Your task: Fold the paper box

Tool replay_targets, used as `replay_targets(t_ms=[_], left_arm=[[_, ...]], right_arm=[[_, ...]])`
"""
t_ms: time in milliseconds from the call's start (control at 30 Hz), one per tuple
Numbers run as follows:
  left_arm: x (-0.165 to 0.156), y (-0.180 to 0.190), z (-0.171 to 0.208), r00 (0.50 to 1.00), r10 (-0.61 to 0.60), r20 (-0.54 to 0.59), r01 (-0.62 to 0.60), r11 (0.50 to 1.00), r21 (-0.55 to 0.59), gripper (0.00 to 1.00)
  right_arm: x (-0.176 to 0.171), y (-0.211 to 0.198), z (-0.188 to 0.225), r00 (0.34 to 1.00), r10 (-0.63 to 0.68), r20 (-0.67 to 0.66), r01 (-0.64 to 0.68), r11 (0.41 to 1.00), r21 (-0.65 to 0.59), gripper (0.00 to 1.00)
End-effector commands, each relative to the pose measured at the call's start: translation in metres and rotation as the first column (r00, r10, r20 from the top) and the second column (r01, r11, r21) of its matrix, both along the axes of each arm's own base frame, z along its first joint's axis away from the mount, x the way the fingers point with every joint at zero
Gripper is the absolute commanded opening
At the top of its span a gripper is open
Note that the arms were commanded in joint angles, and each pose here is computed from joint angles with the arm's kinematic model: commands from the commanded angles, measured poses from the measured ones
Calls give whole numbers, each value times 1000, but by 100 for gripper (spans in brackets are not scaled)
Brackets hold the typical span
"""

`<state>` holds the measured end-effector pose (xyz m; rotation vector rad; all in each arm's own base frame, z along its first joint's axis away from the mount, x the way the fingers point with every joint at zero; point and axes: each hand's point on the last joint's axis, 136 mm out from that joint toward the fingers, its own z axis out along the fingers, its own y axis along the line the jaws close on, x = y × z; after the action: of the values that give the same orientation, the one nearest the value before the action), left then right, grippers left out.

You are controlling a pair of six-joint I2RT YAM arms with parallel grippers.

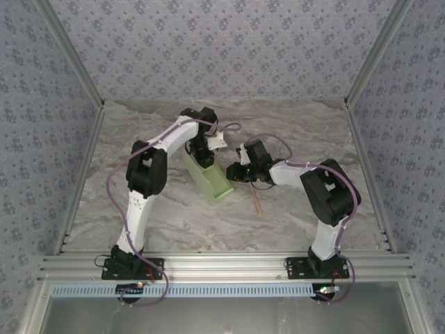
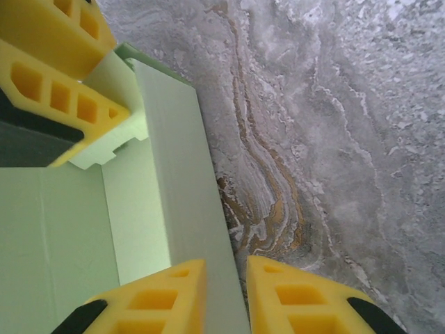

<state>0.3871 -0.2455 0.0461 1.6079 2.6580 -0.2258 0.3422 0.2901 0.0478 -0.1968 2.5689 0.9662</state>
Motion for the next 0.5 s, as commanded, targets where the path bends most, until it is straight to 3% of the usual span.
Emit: replay_targets(t_ms=[0, 167, 467], left_arm=[[1, -2, -6, 999, 1, -33, -1, 1000, -25, 25], [3, 8, -17, 998, 17, -54, -16, 1000, 11, 24], [12, 8, -29, 1000, 22, 2, -22, 999, 29, 7]], right_arm=[[-6, 1, -10, 1000, 19, -22, -19, 1000, -12, 24], [-5, 3, -8, 1000, 23, -15, -23, 1000, -11, 24], [-6, 0, -7, 1000, 22, -12, -22, 1000, -19, 23]])
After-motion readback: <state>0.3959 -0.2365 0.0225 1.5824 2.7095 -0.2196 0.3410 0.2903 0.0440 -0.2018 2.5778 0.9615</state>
